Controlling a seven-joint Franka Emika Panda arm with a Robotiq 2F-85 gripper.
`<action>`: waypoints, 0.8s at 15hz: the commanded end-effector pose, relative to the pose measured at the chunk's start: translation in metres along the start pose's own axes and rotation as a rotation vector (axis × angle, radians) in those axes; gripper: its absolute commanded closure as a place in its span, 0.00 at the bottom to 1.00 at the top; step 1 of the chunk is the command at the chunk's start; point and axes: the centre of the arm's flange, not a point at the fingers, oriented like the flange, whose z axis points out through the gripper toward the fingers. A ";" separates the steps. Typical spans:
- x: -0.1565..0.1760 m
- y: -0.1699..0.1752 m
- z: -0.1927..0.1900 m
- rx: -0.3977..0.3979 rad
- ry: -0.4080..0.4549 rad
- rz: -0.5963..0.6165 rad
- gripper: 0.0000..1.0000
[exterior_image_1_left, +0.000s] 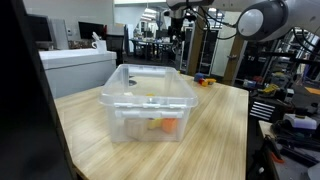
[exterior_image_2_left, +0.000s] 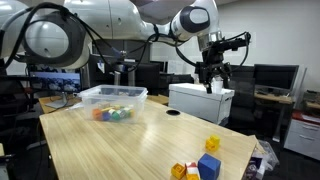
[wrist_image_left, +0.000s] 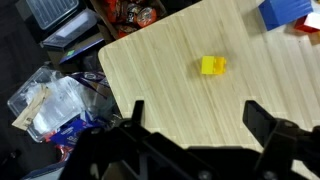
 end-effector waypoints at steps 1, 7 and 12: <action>0.000 0.000 0.000 0.000 0.000 0.000 0.00; 0.010 -0.016 0.006 0.069 0.058 0.152 0.00; 0.030 -0.055 0.002 0.153 0.117 0.461 0.00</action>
